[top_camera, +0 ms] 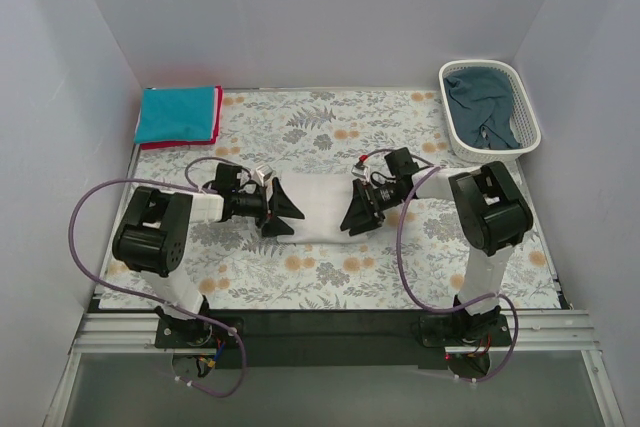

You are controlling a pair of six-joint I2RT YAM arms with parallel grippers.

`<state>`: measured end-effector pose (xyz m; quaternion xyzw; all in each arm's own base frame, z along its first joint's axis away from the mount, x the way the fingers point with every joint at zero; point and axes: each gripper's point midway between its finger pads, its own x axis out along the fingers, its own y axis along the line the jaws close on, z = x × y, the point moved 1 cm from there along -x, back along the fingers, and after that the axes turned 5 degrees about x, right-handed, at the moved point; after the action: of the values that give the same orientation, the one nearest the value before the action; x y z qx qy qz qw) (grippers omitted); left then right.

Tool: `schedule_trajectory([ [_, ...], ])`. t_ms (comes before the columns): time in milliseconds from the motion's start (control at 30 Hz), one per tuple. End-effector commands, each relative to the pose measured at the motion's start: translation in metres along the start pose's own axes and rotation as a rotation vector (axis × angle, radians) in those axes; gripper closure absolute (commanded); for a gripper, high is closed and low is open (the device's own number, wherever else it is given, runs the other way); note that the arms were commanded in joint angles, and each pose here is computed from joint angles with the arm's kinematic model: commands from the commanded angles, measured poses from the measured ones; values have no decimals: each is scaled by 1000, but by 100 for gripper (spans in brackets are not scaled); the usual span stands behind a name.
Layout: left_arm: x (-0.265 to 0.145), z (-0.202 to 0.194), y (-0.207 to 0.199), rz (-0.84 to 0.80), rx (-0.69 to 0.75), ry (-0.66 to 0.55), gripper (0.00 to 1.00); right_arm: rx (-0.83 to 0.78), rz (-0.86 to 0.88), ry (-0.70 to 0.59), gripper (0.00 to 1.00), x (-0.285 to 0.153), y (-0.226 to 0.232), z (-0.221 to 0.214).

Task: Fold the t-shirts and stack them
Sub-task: Fold the tshirt

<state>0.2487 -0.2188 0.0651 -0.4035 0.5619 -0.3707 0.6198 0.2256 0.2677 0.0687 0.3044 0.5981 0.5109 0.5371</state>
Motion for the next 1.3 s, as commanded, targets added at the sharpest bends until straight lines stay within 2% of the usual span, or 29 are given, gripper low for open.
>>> schedule_trajectory([
  [0,-25,12,-39,-31,188,-66,22,-179,-20,-10,2,-20,33,1],
  [133,-30,38,-68,-65,277,-129,23,-229,5,-22,2,-24,50,8],
  [200,-29,62,-81,-74,320,-169,23,-264,-23,-44,2,-25,47,30],
  [233,-23,73,-74,-59,301,-175,24,-258,-34,-50,2,-24,40,40],
  [300,-22,98,-85,-75,334,-209,25,-323,-60,-108,2,-33,49,80],
  [400,-9,129,-73,-56,327,-248,27,-346,-92,-169,2,-39,43,128],
  [500,3,149,-51,-33,288,-260,29,-313,-111,-189,3,-38,19,151],
  [633,11,164,-17,-7,213,-267,30,-228,-141,-181,4,-31,-32,155],
  [800,9,172,16,25,161,-273,31,-182,-169,-208,7,-42,-63,163],
  [900,-4,176,12,28,182,-289,31,-228,-177,-253,7,-58,-48,179],
  [1000,-29,177,-15,14,264,-313,29,-360,-210,-319,6,-82,-3,197],
  [1033,-44,177,-40,7,337,-340,27,-437,-224,-346,5,-92,26,201],
  [1100,-65,170,-52,48,413,-368,22,-551,-296,-374,3,-105,51,205],
  [1133,-82,164,-77,54,485,-411,17,-626,-325,-393,2,-113,76,203],
  [1167,-98,166,-85,83,520,-464,14,-642,-404,-393,2,-117,78,200],
  [1233,-111,148,-85,128,499,-483,10,-826,-497,-362,4,-108,107,188],
  [1267,-139,147,-97,148,517,-566,10,-871,-602,-361,5,-109,105,187],
])
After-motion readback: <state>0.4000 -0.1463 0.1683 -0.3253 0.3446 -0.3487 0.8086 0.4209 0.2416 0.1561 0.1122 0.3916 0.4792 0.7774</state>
